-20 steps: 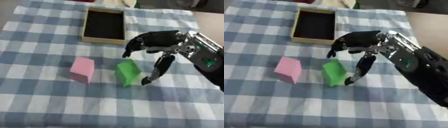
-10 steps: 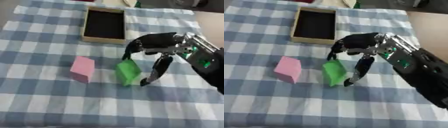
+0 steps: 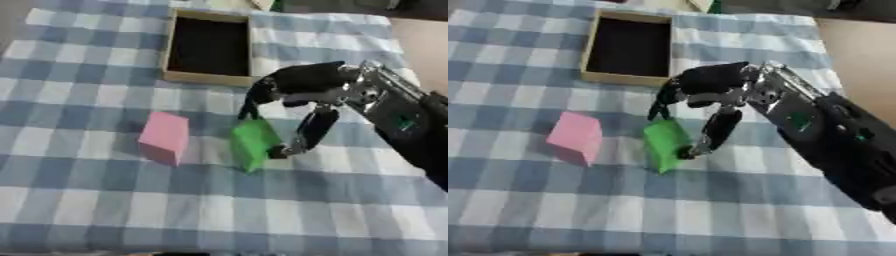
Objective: Pick up objects on the table and place them in the box.
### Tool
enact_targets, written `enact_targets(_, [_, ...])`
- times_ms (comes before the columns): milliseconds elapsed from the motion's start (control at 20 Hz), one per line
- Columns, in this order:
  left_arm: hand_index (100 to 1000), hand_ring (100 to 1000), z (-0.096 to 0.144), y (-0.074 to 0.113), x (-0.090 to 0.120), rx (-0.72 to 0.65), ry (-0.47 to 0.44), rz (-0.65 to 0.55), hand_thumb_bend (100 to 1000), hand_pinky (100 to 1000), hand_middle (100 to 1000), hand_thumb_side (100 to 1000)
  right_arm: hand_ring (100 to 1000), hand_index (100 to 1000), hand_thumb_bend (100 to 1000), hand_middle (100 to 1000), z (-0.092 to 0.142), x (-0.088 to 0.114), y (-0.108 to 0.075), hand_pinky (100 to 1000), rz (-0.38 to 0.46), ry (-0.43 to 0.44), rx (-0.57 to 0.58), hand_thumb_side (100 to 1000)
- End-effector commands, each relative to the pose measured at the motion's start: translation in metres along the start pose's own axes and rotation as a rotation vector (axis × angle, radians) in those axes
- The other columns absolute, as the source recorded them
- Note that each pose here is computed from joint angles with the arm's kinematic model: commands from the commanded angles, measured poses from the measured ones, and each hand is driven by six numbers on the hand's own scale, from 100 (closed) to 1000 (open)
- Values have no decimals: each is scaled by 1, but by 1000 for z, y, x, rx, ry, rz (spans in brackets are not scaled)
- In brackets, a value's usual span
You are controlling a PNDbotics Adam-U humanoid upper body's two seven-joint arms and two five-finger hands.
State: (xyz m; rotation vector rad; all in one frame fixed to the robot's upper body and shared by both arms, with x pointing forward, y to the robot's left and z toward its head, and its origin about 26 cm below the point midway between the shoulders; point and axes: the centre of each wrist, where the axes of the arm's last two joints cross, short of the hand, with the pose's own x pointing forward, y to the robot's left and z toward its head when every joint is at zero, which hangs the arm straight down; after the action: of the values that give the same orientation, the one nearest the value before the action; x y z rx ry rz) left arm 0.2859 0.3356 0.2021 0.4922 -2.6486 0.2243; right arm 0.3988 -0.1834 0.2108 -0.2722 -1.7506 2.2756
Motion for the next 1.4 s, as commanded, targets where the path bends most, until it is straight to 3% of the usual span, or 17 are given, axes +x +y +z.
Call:
enact_targets(50, [750, 539, -7, -2, 6, -15, -34, 12, 100, 612, 614, 890, 817, 841, 297, 601, 3, -2, -5, 819, 31, 26, -8, 313])
enact_targets(500, [748, 538, -7, -1, 6, -18, -29, 13, 100, 609, 614, 889, 815, 840, 381, 615, 5, -3, -11, 821, 114, 41, -16, 248])
enact_targets(600, [748, 538, -7, -1, 6, -19, -29, 13, 100, 608, 614, 889, 820, 839, 381, 624, 7, -4, -12, 826, 125, 49, -32, 323])
enact_targets(1100, [748, 537, -7, -1, 6, -26, -24, 11, 100, 606, 615, 891, 808, 822, 476, 600, 12, -3, -15, 825, 178, 79, -93, 316])
enact_targets(1400, [747, 537, -7, -1, 6, -27, -23, 11, 100, 606, 616, 890, 821, 825, 465, 616, 14, -2, -16, 834, 190, 80, -109, 341])
